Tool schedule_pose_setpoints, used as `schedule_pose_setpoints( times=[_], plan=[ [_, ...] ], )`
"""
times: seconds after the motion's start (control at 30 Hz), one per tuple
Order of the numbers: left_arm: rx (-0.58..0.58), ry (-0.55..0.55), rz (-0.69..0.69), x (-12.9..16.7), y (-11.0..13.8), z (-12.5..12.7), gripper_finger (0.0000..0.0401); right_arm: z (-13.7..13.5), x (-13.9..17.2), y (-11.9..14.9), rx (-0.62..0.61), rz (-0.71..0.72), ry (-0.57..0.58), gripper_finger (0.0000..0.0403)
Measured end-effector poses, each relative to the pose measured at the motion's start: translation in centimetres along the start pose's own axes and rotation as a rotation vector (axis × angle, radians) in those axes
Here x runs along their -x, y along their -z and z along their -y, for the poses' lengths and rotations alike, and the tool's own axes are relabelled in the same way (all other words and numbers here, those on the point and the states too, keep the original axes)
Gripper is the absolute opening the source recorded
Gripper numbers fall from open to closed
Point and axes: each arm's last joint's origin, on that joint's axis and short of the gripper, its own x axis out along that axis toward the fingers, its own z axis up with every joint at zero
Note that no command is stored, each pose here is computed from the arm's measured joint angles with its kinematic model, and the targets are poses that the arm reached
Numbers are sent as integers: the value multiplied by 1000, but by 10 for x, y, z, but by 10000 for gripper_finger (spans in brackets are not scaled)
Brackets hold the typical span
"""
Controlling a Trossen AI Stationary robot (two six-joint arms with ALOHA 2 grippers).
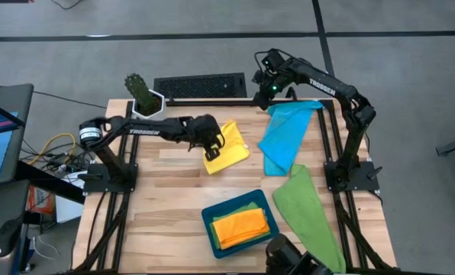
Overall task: Fold microfiber towels
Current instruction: Fold the yellow microfiber towel
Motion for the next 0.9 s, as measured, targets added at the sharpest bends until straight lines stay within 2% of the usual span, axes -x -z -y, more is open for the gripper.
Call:
schedule_pose_setpoints(
  times=[0.17, 0.33, 0.43, 0.57, 0.73, 0.9],
  plan=[
    [-79, 13, -2, 3, 3, 23, 0, -4, -2, 0, 4, 1, -42, 175],
    [-63, 51, 0, 6, 8, 46, 0, -12, -7, -2, 29, -9, -56, 175],
    [-91, 84, 0, 10, 12, 65, 0, -17, -10, -2, 42, -15, -66, 175],
    [-108, 58, 14, 14, 17, 83, 0, -21, -12, -3, 51, -20, -73, 175],
    [-56, -12, -7, 10, 33, 87, 0, -34, -22, -3, 84, -32, -97, 175],
    [-2, -7, -17, 2, 45, 85, 0, -48, -43, 7, 109, -70, -175, 175]
  ],
)
